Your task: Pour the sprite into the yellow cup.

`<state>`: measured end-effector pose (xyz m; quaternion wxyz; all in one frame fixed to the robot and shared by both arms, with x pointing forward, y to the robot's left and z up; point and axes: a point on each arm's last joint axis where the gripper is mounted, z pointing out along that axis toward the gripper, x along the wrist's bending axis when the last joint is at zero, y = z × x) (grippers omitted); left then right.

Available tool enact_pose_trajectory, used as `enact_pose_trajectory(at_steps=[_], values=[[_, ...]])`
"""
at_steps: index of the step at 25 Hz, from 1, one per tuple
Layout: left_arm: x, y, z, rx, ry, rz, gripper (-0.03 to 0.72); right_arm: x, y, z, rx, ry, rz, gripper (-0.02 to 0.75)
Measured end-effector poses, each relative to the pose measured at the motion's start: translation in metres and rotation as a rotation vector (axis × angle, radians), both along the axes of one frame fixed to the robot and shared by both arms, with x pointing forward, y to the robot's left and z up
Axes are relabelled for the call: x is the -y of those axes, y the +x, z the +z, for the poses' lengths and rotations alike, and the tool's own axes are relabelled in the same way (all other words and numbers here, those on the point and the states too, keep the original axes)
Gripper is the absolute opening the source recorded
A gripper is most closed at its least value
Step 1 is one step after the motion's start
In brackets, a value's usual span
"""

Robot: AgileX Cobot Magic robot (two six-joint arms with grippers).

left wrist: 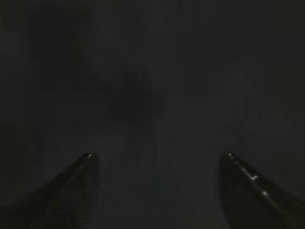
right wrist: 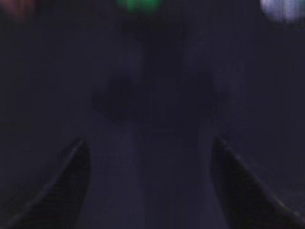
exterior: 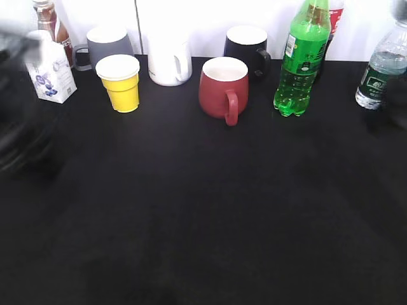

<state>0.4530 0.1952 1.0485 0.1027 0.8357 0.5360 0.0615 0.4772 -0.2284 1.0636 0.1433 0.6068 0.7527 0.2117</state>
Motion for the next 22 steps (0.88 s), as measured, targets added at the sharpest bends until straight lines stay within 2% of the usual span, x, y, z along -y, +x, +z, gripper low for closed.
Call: enact_pose_trajectory(at_steps=[1,2,5,7,9,12,14,16,22], values=[[-0.005,-0.012,0.005,-0.07,0.025,0.002,0.576,0.004,-0.012,0.005,-0.047,-0.024,0.004,0.594],[-0.008,-0.021,0.012,-0.074,0.007,0.005,0.561,0.009,-0.023,0.013,-0.039,-0.045,0.013,0.594],[-0.016,-0.055,0.049,0.039,-0.156,0.009,0.536,0.024,-0.071,0.05,0.181,-0.014,0.022,0.594],[-0.03,-0.085,0.068,0.155,-0.214,-0.008,0.535,0.036,-0.109,0.059,0.31,0.021,0.02,0.594],[-0.05,-0.125,0.065,0.257,-0.26,-0.024,0.535,0.045,-0.141,0.047,0.358,0.034,0.018,0.594],[-0.073,-0.171,0.031,0.379,-0.318,-0.028,0.534,0.059,-0.187,0.023,0.359,0.034,0.014,0.59],[-0.084,-0.191,0.013,0.468,-0.359,-0.031,0.533,0.063,-0.203,0.008,0.352,0.026,0.02,0.588],[-0.087,-0.198,0.008,0.552,-0.399,-0.03,0.533,0.063,-0.204,-0.012,0.323,0.024,0.03,0.587],[-0.087,-0.197,0.007,0.559,-0.401,-0.031,0.533,0.061,-0.203,-0.013,0.338,0.041,0.037,0.587]])
